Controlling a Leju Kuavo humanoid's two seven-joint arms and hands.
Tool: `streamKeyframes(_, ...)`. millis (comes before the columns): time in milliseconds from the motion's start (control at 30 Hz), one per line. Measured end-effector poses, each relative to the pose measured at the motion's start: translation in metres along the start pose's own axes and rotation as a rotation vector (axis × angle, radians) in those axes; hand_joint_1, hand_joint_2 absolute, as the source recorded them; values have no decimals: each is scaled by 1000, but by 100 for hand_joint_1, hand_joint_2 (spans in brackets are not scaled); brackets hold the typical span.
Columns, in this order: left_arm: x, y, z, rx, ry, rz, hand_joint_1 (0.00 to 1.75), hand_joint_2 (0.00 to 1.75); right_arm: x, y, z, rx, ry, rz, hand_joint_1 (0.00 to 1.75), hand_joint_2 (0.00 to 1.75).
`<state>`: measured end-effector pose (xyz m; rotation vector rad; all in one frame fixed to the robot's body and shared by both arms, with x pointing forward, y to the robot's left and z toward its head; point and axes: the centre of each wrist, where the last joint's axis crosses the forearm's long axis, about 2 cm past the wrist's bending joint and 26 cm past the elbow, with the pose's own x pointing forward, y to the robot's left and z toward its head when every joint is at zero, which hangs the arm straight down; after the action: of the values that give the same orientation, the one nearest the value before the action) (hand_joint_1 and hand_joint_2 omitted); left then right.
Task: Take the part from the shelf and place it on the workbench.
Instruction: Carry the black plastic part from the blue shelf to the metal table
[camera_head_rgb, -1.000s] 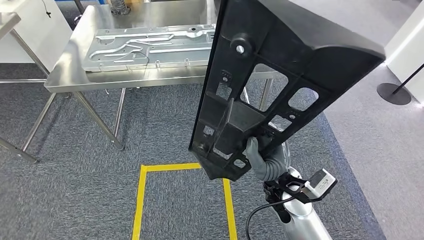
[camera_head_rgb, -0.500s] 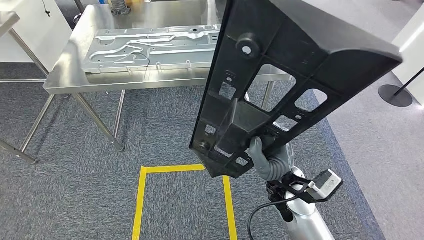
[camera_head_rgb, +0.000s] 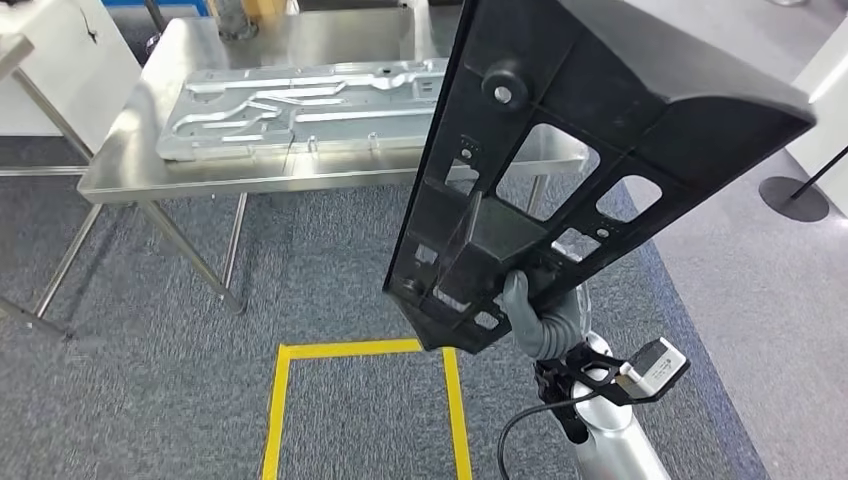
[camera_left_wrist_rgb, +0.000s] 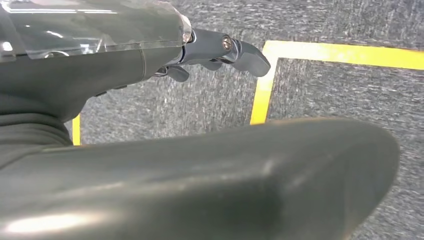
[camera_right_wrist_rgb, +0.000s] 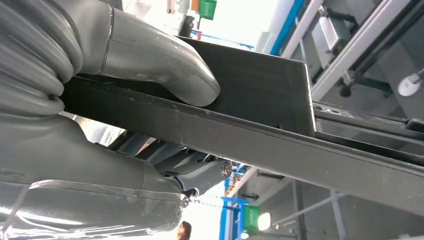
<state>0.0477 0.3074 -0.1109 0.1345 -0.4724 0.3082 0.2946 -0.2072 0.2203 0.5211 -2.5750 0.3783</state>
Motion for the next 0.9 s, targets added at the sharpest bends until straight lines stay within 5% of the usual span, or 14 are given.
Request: streamKeyframes(900,-3,2,1,9,3,0,0,0,0,2,-3,-9,-7,-9,175,175)
